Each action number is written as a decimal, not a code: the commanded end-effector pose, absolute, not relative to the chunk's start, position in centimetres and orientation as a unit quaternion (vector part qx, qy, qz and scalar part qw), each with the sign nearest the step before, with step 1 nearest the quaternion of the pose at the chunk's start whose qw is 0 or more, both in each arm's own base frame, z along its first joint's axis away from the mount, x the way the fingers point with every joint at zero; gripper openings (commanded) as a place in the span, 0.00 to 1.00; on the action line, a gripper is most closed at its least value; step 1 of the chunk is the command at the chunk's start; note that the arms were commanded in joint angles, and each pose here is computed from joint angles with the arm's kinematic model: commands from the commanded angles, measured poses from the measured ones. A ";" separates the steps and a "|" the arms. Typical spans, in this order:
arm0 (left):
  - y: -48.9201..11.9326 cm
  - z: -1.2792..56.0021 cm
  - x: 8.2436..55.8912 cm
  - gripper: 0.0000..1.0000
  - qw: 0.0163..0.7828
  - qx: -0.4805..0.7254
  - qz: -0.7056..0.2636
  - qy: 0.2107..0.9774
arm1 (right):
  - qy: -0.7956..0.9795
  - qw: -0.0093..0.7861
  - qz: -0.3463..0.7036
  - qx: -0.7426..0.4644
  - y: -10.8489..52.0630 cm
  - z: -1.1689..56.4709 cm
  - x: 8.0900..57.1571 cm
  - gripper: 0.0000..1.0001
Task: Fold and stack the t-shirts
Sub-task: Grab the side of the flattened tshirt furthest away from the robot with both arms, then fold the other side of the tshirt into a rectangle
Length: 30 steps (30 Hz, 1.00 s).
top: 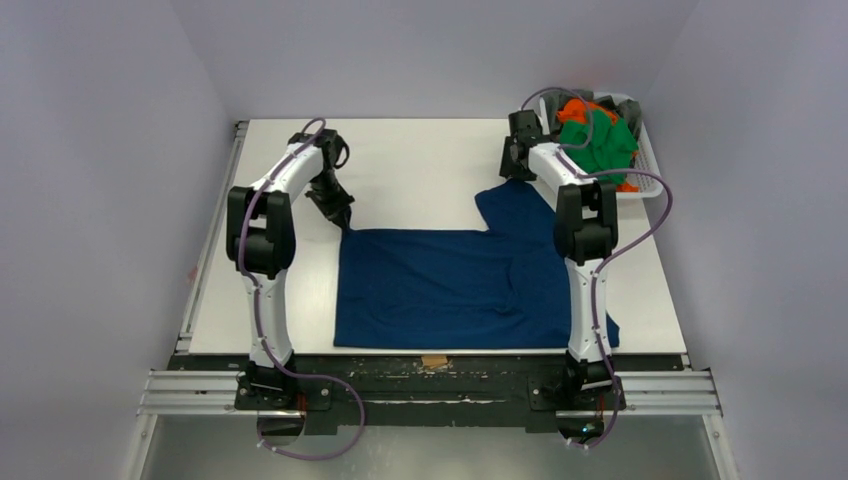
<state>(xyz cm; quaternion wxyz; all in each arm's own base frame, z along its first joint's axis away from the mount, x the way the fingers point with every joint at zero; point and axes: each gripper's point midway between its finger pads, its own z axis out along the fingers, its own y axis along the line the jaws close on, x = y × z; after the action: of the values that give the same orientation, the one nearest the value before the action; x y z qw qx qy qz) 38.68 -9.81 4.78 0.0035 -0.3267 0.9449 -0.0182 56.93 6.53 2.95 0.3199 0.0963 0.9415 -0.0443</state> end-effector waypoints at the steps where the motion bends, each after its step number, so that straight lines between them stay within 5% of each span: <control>1: -8.7 6.6 39.0 0.00 0.028 -0.323 -0.016 0.946 | 0.946 0.305 -0.053 0.098 6.3 3.6 55.2 0.40; 6: -9.2 6.8 39.4 0.00 0.035 -0.319 -0.033 0.947 | 0.934 0.337 -0.056 0.108 6.0 6.0 55.7 0.00; 16: -10.2 8.5 38.6 0.00 0.057 -0.299 -0.063 0.951 | 0.908 0.411 0.010 0.080 7.4 13.1 53.6 0.00; 30: -11.5 10.1 34.2 0.00 0.084 -0.247 -0.074 0.963 | 0.920 0.373 -0.051 0.106 2.9 16.6 38.8 0.00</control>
<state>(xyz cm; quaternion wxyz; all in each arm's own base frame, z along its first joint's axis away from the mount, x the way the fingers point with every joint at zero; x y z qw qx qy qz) 34.65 -10.88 8.68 0.0564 -0.2740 0.9583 -0.0588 41.93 4.85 14.69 0.3783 0.0957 0.9207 -0.0081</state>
